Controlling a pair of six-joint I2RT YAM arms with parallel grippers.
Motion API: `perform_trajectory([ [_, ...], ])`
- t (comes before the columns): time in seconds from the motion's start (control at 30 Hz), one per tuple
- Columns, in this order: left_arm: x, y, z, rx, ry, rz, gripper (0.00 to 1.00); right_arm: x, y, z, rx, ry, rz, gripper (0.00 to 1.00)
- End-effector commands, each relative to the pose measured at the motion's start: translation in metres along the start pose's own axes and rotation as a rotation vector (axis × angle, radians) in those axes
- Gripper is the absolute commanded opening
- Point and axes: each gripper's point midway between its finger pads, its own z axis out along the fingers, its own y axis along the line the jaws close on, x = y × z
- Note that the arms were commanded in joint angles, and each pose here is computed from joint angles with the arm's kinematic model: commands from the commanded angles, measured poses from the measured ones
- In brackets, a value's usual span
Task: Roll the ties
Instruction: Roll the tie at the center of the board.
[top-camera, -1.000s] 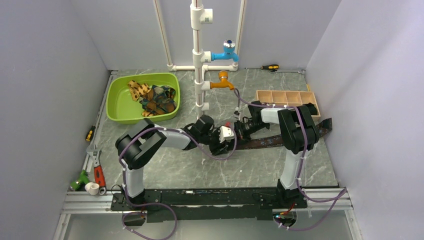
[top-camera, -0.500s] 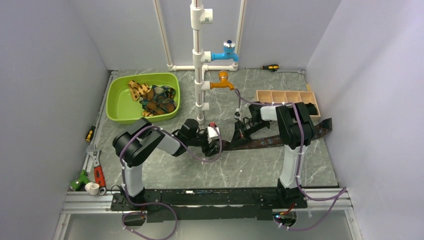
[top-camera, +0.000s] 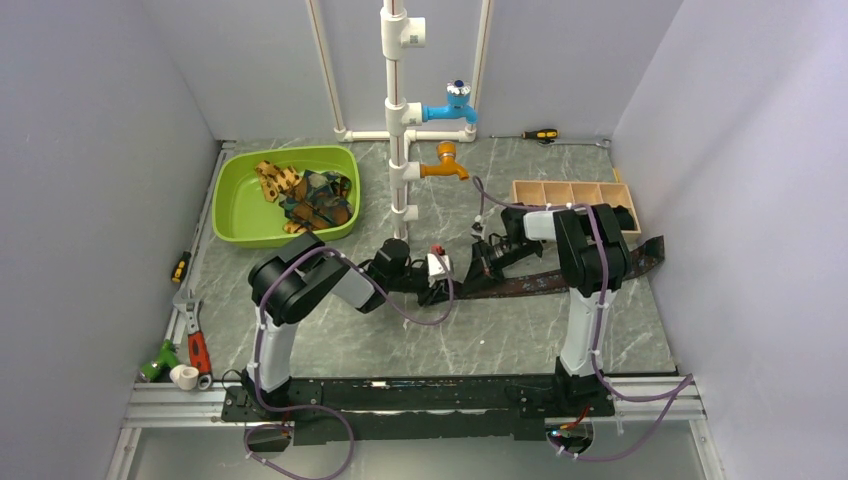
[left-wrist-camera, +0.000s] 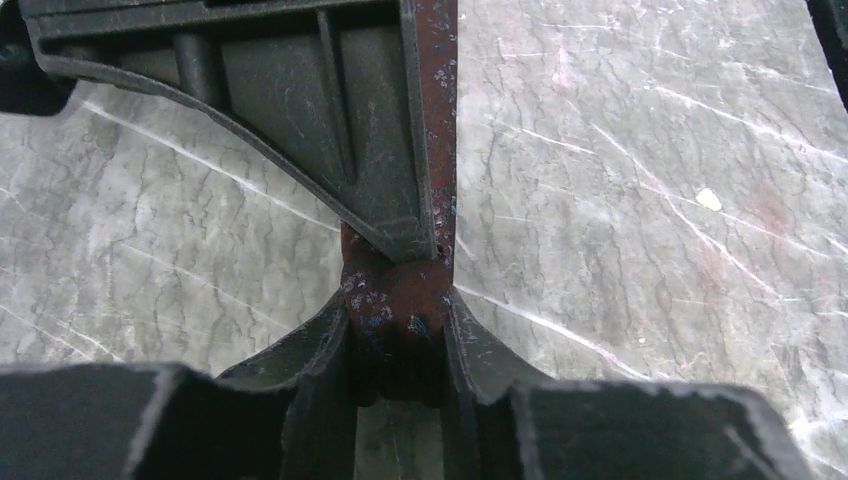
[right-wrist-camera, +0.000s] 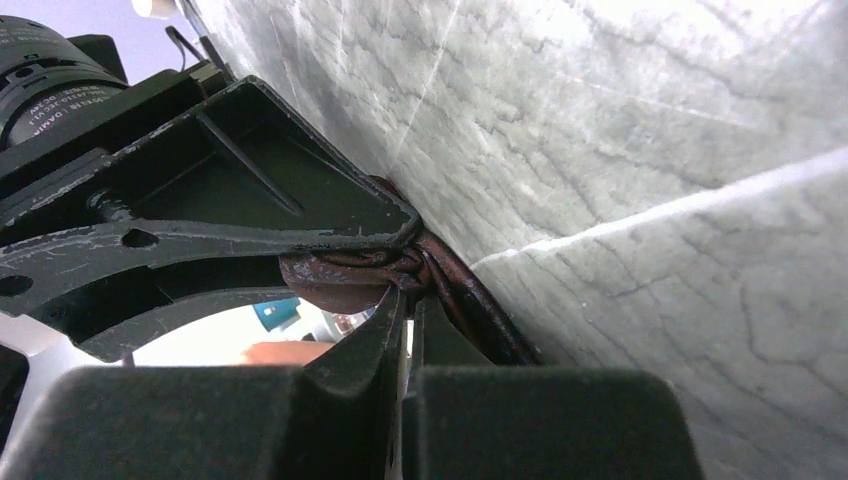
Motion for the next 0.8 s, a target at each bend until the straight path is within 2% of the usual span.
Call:
perform_trajectory([
  [0.0, 0.082, -0.029, -0.02, -0.001, 0.328, -0.205, 0.22, -0.007, -0.025, -0.01, 0.202, -0.04, -0.145, 0.04],
  [0.13, 0.099, -0.028, -0.037, -0.036, 0.466, -0.225, 0.2, -0.008, 0.002, -0.032, 0.22, -0.077, -0.217, 0.28],
  [0.17, 0.1, -0.028, -0.039, -0.042, 0.49, -0.228, 0.2, -0.005, 0.007, -0.035, 0.214, -0.074, -0.224, 0.31],
  [0.37, 0.102, -0.03, -0.045, -0.06, 0.584, -0.198, 0.21, 0.009, 0.035, -0.04, 0.122, -0.07, -0.213, 0.38],
  [0.43, 0.101, -0.031, -0.045, -0.061, 0.602, -0.195, 0.21, 0.008, 0.042, -0.037, 0.081, -0.076, -0.193, 0.44],
  [0.67, 0.102, -0.036, -0.043, -0.051, 0.624, -0.181, 0.24, -0.012, 0.032, -0.021, 0.063, -0.076, -0.126, 0.45],
  [0.77, 0.105, -0.035, -0.044, -0.057, 0.637, -0.184, 0.25, -0.017, 0.027, -0.017, 0.058, -0.064, -0.113, 0.37],
])
